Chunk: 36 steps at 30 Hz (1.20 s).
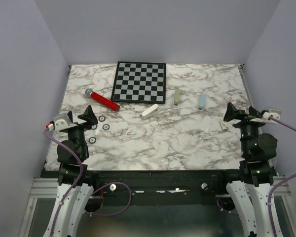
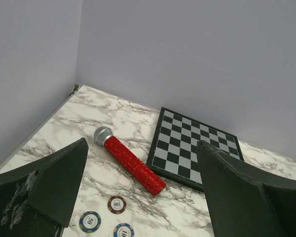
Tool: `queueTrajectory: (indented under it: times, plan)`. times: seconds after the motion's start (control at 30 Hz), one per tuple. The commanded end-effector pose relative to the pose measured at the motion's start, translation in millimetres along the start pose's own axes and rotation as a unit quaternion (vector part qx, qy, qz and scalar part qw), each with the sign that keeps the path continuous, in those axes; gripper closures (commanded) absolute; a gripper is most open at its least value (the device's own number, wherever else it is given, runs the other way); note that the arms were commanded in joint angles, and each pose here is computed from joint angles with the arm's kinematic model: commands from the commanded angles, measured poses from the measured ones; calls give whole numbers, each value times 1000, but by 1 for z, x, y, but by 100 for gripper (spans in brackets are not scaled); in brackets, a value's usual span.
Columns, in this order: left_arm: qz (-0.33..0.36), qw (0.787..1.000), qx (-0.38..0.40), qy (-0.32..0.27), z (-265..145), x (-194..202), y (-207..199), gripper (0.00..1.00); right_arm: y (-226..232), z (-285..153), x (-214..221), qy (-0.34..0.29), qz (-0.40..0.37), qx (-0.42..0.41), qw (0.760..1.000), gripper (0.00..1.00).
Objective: Load the staples into the stapler
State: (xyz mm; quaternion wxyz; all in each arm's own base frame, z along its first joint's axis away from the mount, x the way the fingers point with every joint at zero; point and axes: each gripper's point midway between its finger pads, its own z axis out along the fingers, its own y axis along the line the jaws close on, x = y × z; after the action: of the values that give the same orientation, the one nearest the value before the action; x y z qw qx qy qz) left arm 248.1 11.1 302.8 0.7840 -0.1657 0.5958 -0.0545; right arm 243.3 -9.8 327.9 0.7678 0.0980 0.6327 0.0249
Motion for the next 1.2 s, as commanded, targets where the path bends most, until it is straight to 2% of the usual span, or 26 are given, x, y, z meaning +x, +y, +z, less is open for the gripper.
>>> queueTrajectory:
  times: [0.0, 0.23, 0.4, 0.47, 0.53, 0.57, 0.63, 0.7, 0.77, 0.8, 0.9, 0.93, 0.97, 1.0, 1.03, 1.17]
  plan:
    - [-23, 999, 21, -17, -4, -3, -8, 1, -7, -7, -8, -2, -7, 17, 1000, 0]
    - [-42, 999, 12, -20, -10, 2, -4, 1, -12, -9, 1, 28, 14, 38, 999, 0]
    - [-62, 998, 5, -25, -11, 2, -2, 1, -15, -4, 24, 100, 24, 61, 993, 0]
    - [-64, 998, 15, -26, -12, 0, -5, 1, -19, 0, 46, 155, 34, 85, 984, 0]
    - [-64, 997, 17, -28, -13, 0, -6, 1, -20, 6, 54, 183, 51, 105, 976, 0]
    - [-64, 997, 17, -26, -13, 0, -6, 1, -28, 8, 75, 223, 46, 136, 964, 0]
    - [-63, 998, 15, -24, -14, 1, -5, 1, -32, 14, 85, 248, 66, 170, 951, 0]
    - [-62, 998, 13, -21, -14, 2, -4, 1, -42, 18, 114, 302, 52, 212, 928, 0]
    - [-62, 998, 12, -20, -13, 3, -4, 1, -48, 26, 125, 326, 49, 241, 913, 0]
    - [-61, 998, 12, -20, -13, 4, -4, 1, -52, 32, 147, 360, 35, 252, 897, 0]
    - [-53, 998, 13, -16, -12, 6, -4, 1, -60, 51, 163, 397, 19, 257, 881, 0]
    - [-52, 998, 13, -14, -11, 7, -4, 1, -74, 54, 183, 430, 3, 267, 862, 0]
    - [-49, 999, 14, -11, -11, 9, -5, 1, -77, 65, 187, 439, 5, 265, 859, 0]
    - [-46, 999, 14, -10, -10, 9, -5, 1, -75, 69, 197, 460, 14, 249, 852, 0]
    - [-42, 999, 13, -4, -9, 12, -5, 1, -85, 69, 218, 491, 11, 250, 834, 0]
    - [-33, 999, 10, 1, -7, 14, -4, 1, -88, 78, 249, 544, 20, 215, 811, 0]
